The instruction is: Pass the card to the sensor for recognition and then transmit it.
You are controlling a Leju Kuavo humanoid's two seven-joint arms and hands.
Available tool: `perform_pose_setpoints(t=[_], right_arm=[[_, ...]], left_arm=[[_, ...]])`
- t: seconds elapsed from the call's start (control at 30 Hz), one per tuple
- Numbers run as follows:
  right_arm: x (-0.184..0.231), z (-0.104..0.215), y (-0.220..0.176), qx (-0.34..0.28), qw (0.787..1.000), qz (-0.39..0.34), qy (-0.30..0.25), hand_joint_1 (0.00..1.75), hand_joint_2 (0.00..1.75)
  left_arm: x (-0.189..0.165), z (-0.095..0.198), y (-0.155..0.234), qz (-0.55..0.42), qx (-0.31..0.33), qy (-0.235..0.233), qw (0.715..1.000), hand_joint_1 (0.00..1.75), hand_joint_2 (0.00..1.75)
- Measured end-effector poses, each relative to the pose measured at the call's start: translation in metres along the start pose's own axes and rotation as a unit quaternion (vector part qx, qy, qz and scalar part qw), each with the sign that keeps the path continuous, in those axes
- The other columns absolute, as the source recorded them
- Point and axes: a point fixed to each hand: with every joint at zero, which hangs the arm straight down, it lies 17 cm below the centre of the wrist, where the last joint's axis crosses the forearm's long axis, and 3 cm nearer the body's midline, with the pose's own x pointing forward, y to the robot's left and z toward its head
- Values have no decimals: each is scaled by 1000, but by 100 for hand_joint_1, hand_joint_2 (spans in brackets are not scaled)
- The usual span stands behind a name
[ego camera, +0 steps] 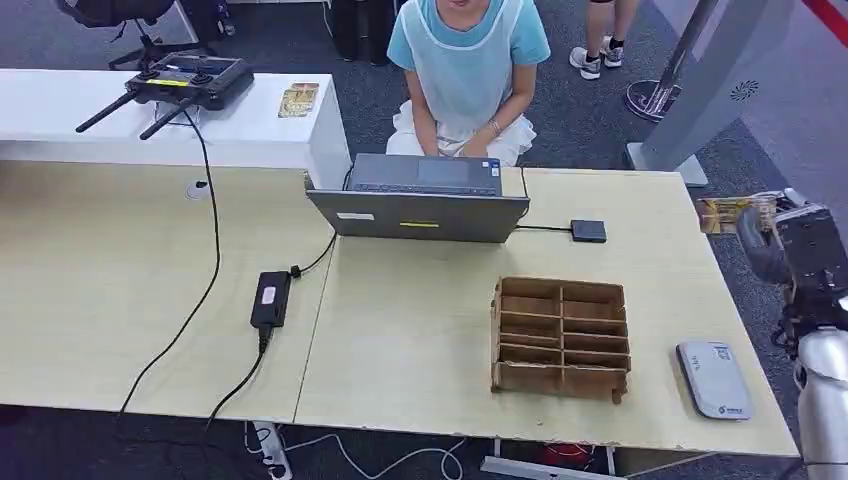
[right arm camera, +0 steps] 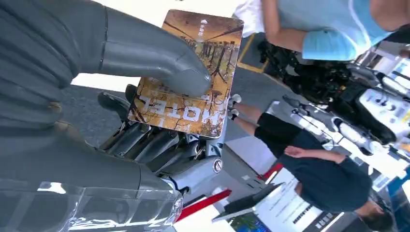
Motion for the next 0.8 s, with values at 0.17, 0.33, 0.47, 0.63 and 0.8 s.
perform_pose_setpoints(t=[0.17,0.33,0.47,0.63,0.8], right_arm=[[23,-15,3,-9,998,55,-31,175,175],[79,-64,14,-30,980,185,-71,175,175],[132,-96,44,-20,963,243,-114,175,175],[176,-119,83,-5,946,287,-151,175,175],[199,-131,112,13,936,309,-166,175,175]], left_arm=[[1,0,1,-5,1,-1,1000,0,0],[11,1,12,-21,10,-7,1000,0,0],[17,2,18,-34,16,-14,999,0,0],[25,4,25,-45,24,-22,998,0,0],[29,5,26,-54,27,-26,998,0,0]])
